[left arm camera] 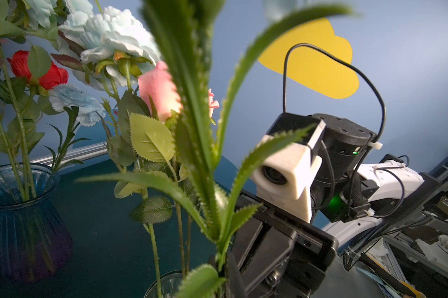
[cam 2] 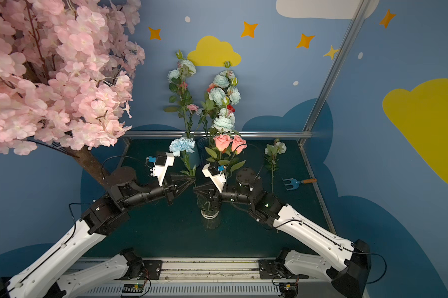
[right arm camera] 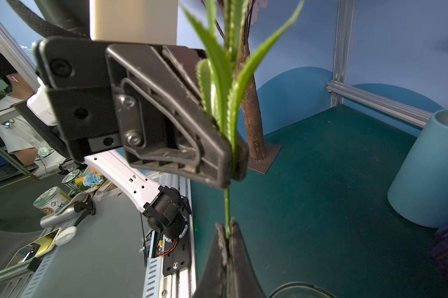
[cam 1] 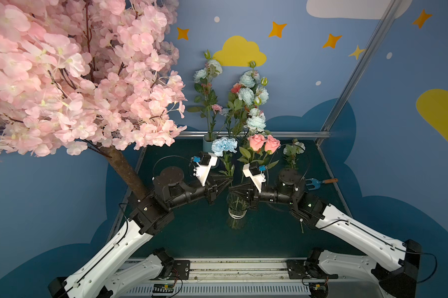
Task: Pick out blue flowers from the vase
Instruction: Pick up the flower from the vase.
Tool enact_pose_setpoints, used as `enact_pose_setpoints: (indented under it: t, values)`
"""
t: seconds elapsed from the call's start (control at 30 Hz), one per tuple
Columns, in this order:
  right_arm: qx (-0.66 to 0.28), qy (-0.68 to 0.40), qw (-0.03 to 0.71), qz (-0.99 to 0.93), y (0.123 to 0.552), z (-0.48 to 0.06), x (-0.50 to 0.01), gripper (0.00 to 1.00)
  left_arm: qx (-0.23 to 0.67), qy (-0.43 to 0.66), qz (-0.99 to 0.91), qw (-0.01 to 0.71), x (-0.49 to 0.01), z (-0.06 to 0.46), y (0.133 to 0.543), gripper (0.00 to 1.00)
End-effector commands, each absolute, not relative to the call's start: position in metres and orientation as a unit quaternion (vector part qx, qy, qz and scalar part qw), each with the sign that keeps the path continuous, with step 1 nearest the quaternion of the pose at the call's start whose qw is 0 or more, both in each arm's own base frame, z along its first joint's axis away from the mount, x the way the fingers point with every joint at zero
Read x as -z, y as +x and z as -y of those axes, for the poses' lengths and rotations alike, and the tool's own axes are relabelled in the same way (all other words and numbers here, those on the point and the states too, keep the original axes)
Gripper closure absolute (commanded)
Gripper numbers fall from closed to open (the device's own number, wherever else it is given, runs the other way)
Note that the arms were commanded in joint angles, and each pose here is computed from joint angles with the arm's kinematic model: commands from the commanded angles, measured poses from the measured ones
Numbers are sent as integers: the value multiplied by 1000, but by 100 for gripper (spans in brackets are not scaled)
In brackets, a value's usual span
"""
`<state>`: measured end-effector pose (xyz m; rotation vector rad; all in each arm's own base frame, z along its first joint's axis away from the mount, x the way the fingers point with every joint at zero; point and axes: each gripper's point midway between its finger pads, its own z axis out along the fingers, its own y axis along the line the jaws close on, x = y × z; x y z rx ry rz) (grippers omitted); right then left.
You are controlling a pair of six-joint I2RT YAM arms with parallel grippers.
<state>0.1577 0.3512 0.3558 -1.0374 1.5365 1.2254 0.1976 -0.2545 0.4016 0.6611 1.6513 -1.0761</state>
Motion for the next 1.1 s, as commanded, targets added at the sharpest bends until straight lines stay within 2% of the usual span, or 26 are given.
enact_pose_setpoints:
  t: [0.0, 0.1, 0.27, 0.43, 0.77, 1.07]
  values:
    - [-495, -413, 460, -611, 159, -349, -368, 100, 434, 274, -689, 512, -395, 249, 196, 76]
    - [-489, -413, 464, -613, 161, -349, -367, 100, 420, 270, -696, 516, -386, 244, 198, 59]
    - [-489, -411, 464, -614, 163, -351, -368, 100, 356, 247, -721, 541, -366, 219, 204, 47]
    - [-487, -410, 465, -615, 165, -352, -367, 100, 308, 230, -747, 543, -331, 201, 209, 46]
    - [-489, -406, 476, -608, 165, -350, -378, 100, 230, 194, -801, 519, -226, 184, 229, 46]
    - [-475, -412, 507, -590, 161, -338, -416, 100, 182, 163, -823, 513, -161, 165, 237, 42]
